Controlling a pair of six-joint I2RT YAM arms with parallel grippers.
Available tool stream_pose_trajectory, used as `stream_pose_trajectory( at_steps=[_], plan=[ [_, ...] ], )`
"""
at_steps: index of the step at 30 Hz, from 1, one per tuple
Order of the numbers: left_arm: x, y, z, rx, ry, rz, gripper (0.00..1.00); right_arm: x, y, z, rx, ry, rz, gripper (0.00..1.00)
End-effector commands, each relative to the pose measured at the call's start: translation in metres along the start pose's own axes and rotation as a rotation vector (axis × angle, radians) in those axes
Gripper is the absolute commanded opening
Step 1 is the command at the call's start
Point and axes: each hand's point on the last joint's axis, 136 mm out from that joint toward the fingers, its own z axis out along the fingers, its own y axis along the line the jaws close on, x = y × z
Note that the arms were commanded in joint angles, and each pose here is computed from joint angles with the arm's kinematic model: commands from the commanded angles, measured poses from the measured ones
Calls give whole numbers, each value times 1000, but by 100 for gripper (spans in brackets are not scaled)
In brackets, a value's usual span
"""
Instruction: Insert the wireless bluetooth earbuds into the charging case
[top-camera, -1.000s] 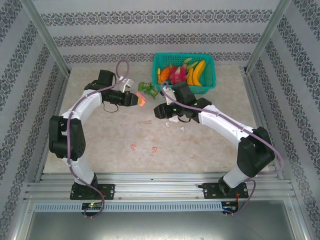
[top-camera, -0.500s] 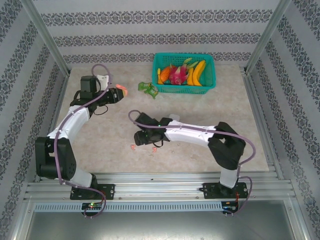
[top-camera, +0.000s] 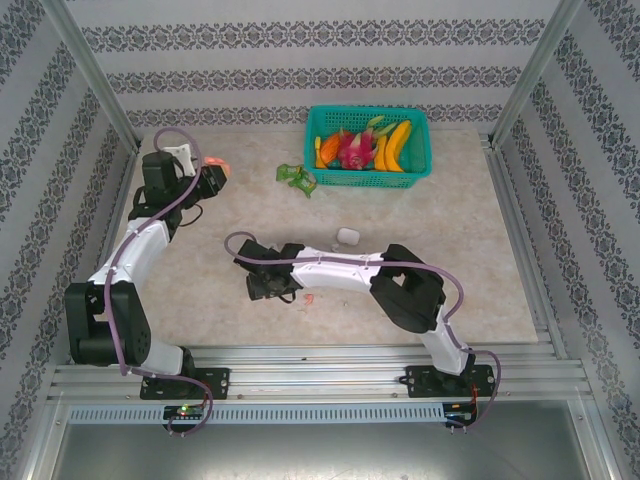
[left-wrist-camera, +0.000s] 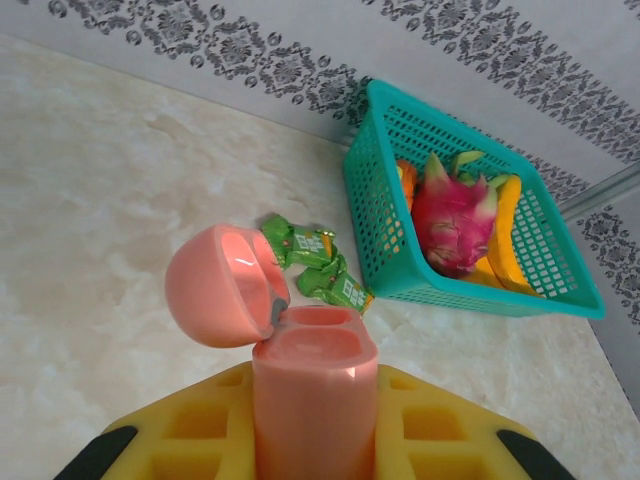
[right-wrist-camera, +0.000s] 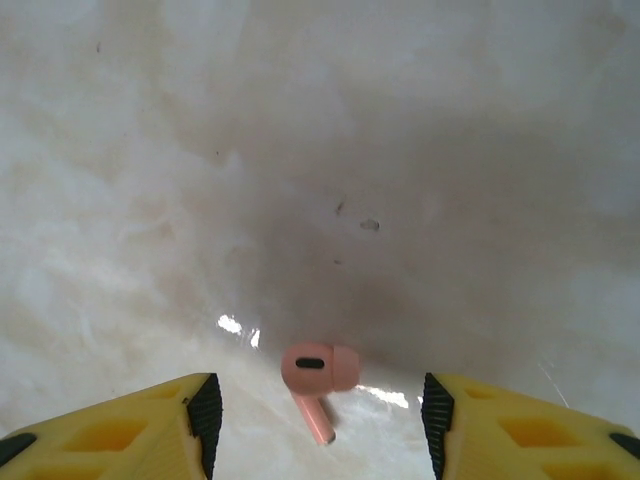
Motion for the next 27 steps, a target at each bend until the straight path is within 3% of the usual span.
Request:
stream_pose_trajectory(
  at_steps=[1, 27],
  plan=[
    [-26, -6, -14, 18, -97, 10, 0, 4, -7, 6, 75, 7, 11, 56],
    [-26, 13, -17, -8, -138, -39, 0, 11, -2, 28, 196, 20, -3, 44]
  ],
)
